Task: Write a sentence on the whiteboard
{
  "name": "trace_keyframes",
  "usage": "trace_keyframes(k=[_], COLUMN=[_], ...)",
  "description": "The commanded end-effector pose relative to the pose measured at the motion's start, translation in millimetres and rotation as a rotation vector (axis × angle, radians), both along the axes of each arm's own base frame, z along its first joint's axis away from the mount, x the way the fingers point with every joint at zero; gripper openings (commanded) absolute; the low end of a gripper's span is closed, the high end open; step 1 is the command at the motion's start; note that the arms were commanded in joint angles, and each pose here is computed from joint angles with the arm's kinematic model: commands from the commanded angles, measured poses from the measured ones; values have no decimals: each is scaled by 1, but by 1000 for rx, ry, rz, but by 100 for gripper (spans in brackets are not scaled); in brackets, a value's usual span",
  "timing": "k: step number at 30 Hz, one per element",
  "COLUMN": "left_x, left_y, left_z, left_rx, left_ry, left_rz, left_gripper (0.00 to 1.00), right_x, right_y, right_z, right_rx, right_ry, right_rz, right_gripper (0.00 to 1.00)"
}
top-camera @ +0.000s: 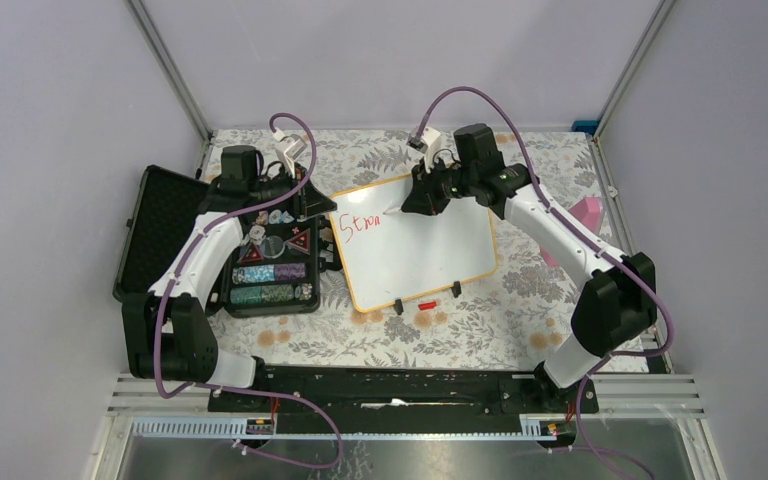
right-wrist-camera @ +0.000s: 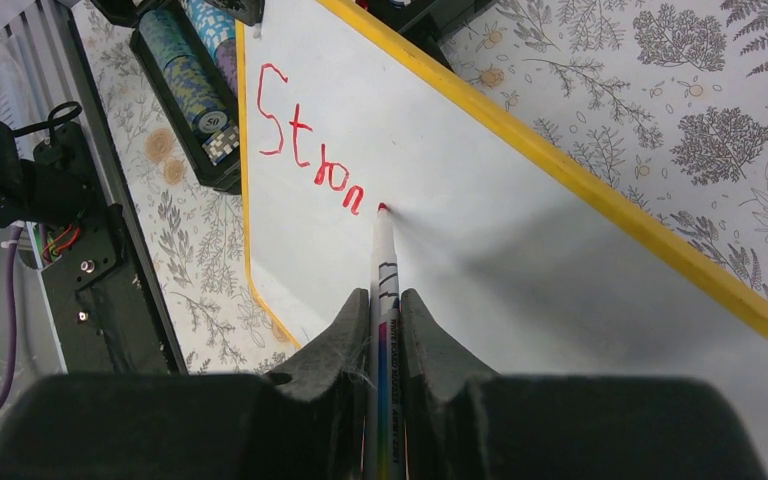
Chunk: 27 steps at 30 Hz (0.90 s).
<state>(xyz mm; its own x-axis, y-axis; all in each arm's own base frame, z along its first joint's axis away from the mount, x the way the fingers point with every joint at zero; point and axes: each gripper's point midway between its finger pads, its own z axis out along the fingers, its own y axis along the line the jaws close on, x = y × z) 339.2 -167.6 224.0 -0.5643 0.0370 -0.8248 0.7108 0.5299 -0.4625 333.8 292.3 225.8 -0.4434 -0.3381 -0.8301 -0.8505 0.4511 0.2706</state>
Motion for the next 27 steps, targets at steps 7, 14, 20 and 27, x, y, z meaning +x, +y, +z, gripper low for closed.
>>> trace_keyframes(k=[7,14,20,27], left_x=[-7,-7,-7,-7], left_y=[-6,-5,-5,-5], left_z=[-5,-6,-5,-6], left_rx=[30,31,31,33], left_ry=[-18,-18,-19,-16], left_rz=[-27,-27,-26,-24], left_gripper=[0,0,0,0], right_x=[12,8,4,0], right_y=[11,13,10,8], right_z=[16,12,5,-2], right_rx=[13,4,-7,-16], right_ry=[-59,-58,-48,-38], right_rz=[-2,6,8,13], right_gripper=[0,0,0,0])
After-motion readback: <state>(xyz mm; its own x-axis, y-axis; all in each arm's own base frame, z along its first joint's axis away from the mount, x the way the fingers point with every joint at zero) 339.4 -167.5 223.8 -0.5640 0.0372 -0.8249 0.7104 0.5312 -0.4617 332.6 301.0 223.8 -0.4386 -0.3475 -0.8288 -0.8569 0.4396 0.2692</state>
